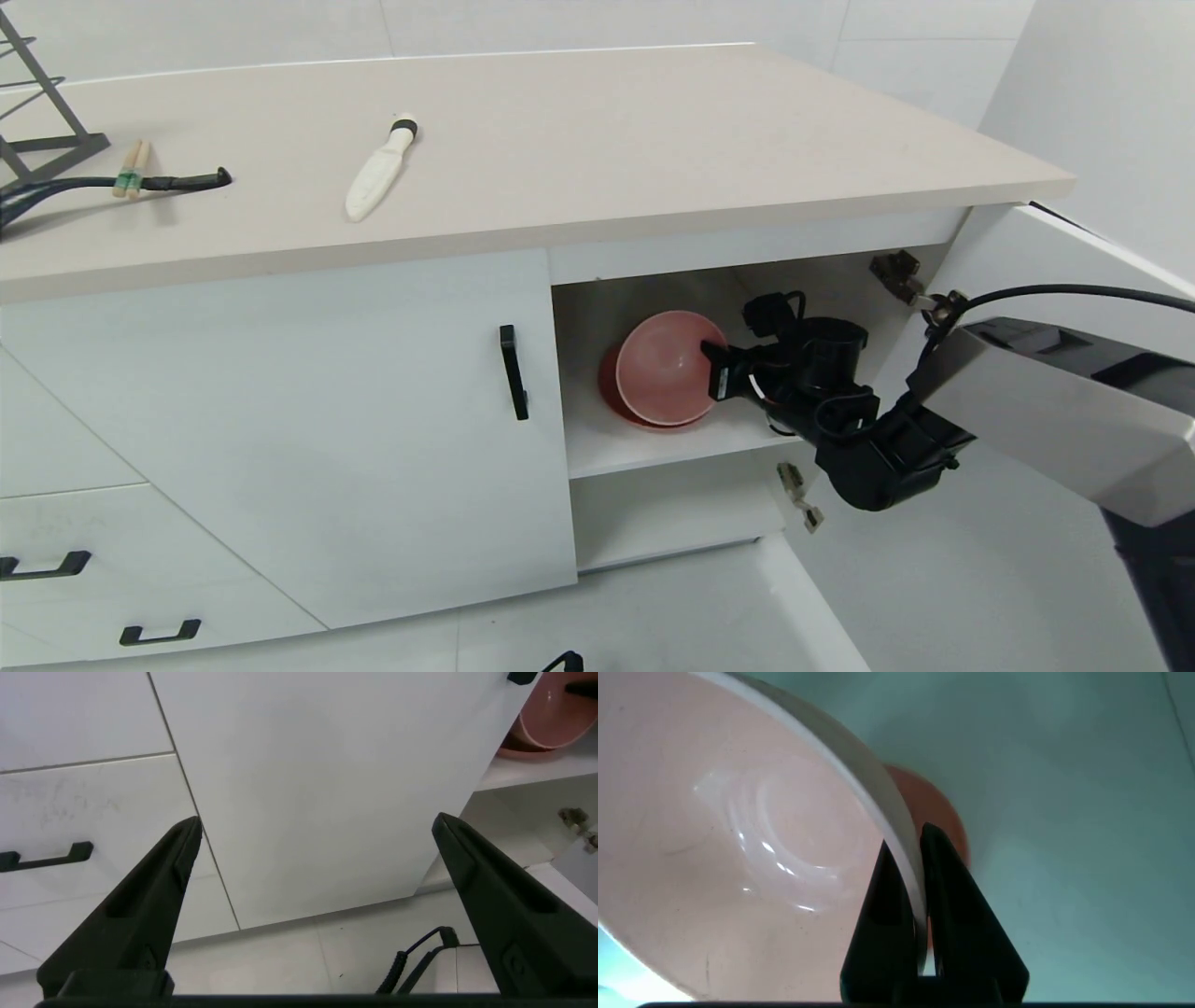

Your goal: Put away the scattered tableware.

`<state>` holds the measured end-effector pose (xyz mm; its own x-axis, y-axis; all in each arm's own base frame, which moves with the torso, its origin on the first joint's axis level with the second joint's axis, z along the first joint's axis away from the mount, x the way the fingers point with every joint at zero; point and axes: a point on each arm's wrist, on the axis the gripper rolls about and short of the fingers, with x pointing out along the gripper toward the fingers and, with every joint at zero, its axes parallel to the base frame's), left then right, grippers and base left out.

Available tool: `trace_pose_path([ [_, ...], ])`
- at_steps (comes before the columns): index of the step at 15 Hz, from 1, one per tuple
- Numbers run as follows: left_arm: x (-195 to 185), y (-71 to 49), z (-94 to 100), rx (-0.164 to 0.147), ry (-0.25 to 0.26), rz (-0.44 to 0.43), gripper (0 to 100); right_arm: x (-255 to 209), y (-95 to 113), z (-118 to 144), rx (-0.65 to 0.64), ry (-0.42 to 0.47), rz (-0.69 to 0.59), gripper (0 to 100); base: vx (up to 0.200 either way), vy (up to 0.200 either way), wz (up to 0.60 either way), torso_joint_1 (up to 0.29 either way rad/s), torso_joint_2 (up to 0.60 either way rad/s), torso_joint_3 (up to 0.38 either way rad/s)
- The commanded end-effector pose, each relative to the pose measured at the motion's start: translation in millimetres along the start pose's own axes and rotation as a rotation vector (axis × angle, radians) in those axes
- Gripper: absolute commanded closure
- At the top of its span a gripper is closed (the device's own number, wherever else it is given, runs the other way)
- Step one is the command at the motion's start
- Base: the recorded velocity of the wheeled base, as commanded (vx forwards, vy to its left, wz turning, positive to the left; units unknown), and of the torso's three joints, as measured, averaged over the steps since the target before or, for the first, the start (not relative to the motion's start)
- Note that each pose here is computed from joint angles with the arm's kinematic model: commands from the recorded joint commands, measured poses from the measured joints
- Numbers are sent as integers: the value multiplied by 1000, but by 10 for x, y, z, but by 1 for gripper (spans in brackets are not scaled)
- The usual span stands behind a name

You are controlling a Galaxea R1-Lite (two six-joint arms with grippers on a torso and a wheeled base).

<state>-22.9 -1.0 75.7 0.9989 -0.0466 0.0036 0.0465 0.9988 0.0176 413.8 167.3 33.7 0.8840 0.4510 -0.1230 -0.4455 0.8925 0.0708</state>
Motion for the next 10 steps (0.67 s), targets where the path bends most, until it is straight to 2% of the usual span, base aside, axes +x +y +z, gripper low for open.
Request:
trace_pose_path([
  [1,1,0,1,-1,1,1,0,69,-7,-72,0,-9,-1,100,0,0,0,0,0,0],
  [10,1,0,1,-2,1,1,0,58,25,-116,-2,-5,3,100,0,0,0,0,0,0],
])
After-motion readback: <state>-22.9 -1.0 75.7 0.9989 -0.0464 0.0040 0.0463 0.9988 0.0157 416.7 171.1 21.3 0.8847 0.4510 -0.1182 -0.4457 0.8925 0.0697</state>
